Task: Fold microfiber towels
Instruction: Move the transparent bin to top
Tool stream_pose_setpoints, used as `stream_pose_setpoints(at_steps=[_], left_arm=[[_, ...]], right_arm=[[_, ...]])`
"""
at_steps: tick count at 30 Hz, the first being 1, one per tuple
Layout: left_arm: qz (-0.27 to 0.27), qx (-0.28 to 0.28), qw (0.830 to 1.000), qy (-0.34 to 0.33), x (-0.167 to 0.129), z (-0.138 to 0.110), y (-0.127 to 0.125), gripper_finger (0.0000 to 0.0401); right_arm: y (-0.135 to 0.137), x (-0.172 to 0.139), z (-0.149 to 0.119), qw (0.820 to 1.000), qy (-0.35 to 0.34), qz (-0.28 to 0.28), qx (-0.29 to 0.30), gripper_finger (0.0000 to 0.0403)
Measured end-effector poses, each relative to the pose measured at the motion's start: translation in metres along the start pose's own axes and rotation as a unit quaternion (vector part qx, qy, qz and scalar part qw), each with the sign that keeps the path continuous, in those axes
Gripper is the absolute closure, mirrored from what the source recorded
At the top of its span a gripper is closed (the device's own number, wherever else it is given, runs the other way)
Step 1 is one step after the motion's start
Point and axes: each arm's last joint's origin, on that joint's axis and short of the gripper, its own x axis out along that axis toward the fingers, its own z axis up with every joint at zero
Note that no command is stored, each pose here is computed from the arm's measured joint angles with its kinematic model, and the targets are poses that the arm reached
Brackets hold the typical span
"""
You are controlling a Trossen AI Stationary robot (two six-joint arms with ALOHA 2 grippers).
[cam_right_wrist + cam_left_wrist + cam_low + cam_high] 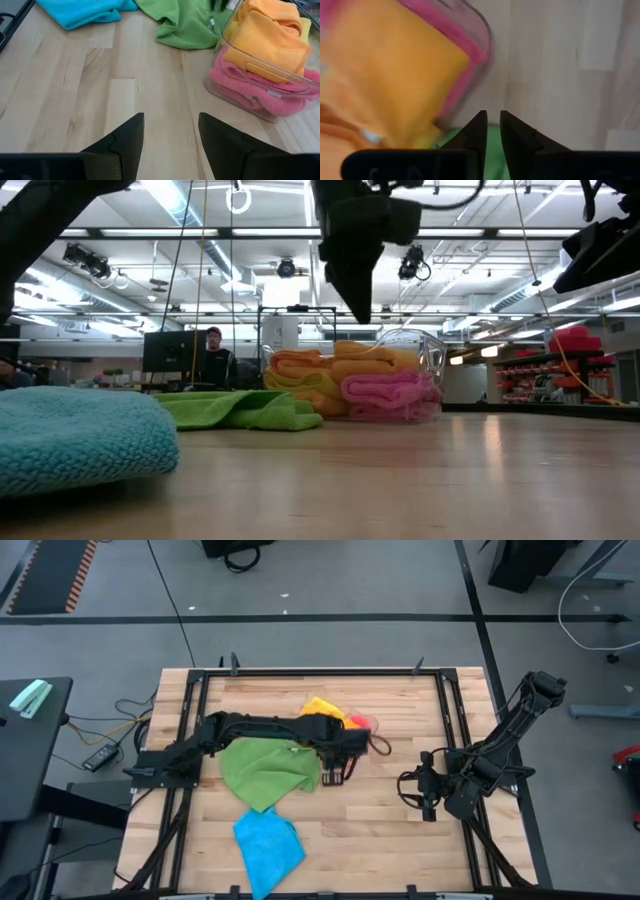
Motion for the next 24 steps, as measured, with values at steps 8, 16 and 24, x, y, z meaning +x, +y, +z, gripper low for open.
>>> stream_pose_setpoints(at_steps=[8,16,24], left_arm=[[0.018,0.041,0.997,0.061,0.045,-0.016,-0.013,0.0365],[0.212,0.046,0.973,0.083,0.062,-0.024,0.017,0.0391],[0.229,-0.035,0.973,0.002,0.07,-0.01,0.057,0.038]], right_arm=[[0.001,0.0,0.001,1.0,-0.006,0.004,0.004,0.0205],[0.001,0.0,0.002,1.0,-0.008,0.005,0.001,0.0205],[0.001,0.0,0.002,1.0,-0.008,0.005,0.0,0.0205]])
